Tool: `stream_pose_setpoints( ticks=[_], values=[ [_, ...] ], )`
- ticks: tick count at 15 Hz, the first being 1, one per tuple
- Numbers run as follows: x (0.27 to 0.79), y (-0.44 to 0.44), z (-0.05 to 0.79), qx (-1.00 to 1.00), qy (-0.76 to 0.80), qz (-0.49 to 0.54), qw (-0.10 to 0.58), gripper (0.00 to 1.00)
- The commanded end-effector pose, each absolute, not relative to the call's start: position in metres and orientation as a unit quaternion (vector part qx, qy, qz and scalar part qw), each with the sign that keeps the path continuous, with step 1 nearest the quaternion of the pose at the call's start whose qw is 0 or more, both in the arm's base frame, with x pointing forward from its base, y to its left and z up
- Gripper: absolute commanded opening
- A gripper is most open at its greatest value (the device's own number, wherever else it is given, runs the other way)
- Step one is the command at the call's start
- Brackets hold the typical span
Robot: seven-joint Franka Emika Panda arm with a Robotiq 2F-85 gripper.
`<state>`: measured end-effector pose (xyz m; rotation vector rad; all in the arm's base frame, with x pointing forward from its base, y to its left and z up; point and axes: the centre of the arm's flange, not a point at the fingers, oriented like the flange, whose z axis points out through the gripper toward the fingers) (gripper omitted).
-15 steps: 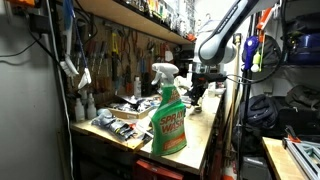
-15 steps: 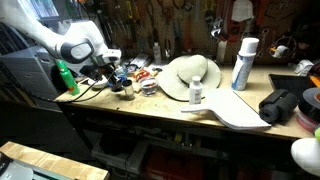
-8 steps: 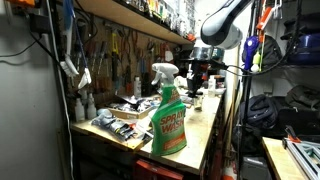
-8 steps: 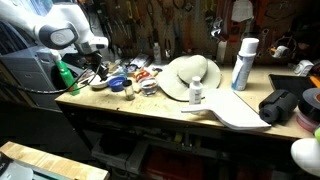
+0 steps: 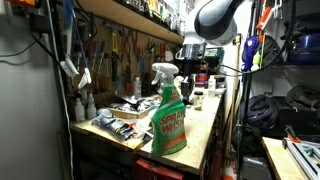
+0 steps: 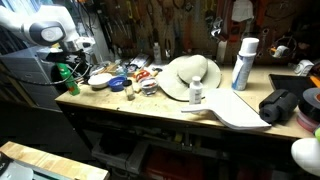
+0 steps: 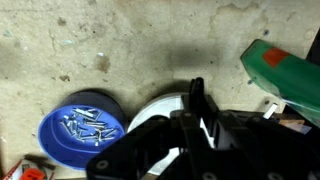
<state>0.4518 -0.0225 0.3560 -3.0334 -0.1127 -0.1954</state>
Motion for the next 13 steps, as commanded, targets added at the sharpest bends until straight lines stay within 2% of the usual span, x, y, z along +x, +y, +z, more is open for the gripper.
stream_pose_setpoints(
  ticks=[1,3,4,5,10,12,13],
  values=[
    [0.473,-0.012,0.343,-0.996,-0.047,-0.062,0.050,0.04],
    [0.480,-0.009,0.338,-0.996,-0.047,-0.063,0.048,0.04],
    [0.483,-0.009,0.336,-0.995,-0.046,-0.068,0.049,0.40],
    [0.486,-0.010,0.335,-0.995,-0.043,-0.072,0.051,0.40],
    [0.477,-0.035,0.363,-0.989,-0.008,-0.111,0.093,0.77],
    [0.463,-0.059,0.388,-0.981,-0.019,-0.117,0.155,0.92],
    [0.484,-0.035,0.364,-0.988,-0.009,-0.111,0.108,0.76]
  ],
)
